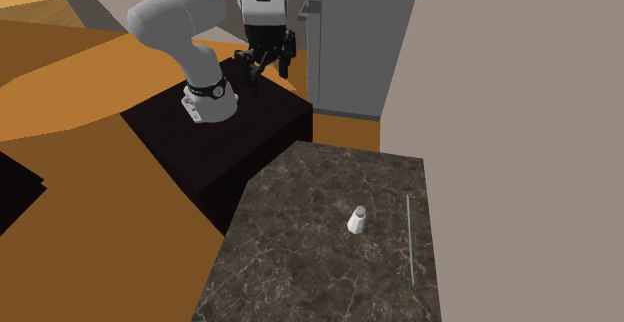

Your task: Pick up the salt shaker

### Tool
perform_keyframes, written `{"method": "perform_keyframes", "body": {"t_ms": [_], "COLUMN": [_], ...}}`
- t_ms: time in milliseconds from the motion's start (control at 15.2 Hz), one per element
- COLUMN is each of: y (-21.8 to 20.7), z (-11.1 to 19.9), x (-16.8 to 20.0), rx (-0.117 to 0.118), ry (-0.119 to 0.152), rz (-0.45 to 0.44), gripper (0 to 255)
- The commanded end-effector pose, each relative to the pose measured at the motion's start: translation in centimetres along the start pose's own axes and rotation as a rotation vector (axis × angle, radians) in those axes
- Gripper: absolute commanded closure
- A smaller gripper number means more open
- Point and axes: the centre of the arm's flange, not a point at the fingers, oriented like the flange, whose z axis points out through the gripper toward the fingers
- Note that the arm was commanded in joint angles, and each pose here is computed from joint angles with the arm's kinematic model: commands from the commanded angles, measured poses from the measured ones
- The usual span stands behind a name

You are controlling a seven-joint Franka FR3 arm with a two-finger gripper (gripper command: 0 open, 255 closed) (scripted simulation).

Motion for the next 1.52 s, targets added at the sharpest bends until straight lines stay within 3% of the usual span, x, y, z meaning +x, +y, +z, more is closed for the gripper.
{"method": "perform_keyframes", "body": {"t_ms": [0, 1452], "y": [-0.1, -1.4], "z": [1.9, 23.4], "x": [1.5, 18.4], "rx": [0.003, 0.039], "ry": [0.021, 0.202], "rz": [-0.003, -0.04], "gripper": [0, 0]}}
